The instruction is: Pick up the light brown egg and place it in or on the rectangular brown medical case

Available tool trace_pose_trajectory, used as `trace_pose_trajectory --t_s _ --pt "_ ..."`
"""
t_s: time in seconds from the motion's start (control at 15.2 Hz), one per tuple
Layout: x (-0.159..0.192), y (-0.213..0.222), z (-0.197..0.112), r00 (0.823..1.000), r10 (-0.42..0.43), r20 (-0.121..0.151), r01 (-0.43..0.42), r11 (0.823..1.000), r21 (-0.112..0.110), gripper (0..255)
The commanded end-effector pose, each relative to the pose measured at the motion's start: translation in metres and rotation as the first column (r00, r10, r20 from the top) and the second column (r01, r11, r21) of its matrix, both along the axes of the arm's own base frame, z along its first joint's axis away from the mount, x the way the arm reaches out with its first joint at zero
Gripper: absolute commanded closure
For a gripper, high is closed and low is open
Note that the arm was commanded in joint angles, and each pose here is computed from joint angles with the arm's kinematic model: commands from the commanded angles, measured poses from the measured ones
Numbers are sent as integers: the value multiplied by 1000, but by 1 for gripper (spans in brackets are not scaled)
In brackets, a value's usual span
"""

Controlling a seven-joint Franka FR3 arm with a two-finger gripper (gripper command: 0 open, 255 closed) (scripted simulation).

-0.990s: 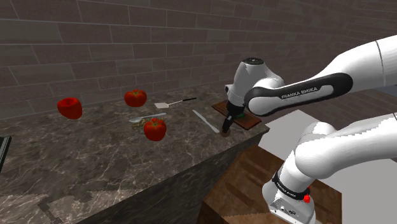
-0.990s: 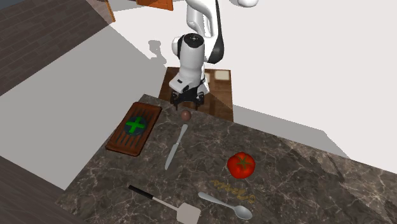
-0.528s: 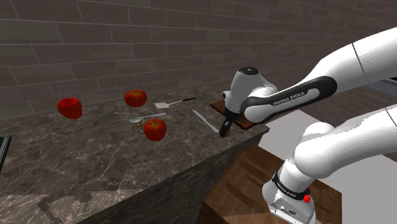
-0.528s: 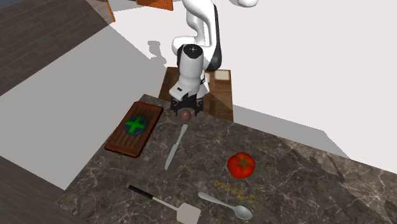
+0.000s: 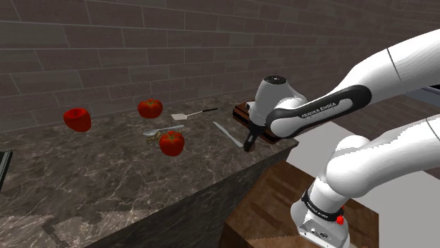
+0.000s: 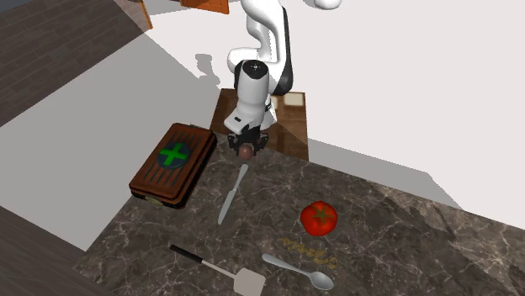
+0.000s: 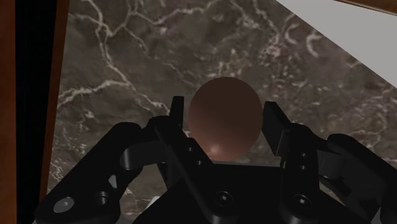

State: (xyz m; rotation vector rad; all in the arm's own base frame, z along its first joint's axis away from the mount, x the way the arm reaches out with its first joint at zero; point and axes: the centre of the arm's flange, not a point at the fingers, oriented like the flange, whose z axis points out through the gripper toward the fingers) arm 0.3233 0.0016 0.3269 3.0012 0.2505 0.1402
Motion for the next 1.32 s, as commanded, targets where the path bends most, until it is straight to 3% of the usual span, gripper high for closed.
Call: trace_pose_trajectory --t_s 0.0,0.53,1.25 --pt "0 0 0 1000 0 0 0 1000 0 255" --pt "0 0 0 1000 0 0 0 1000 0 255" --pt "0 0 58 1000 0 0 0 1000 0 255"
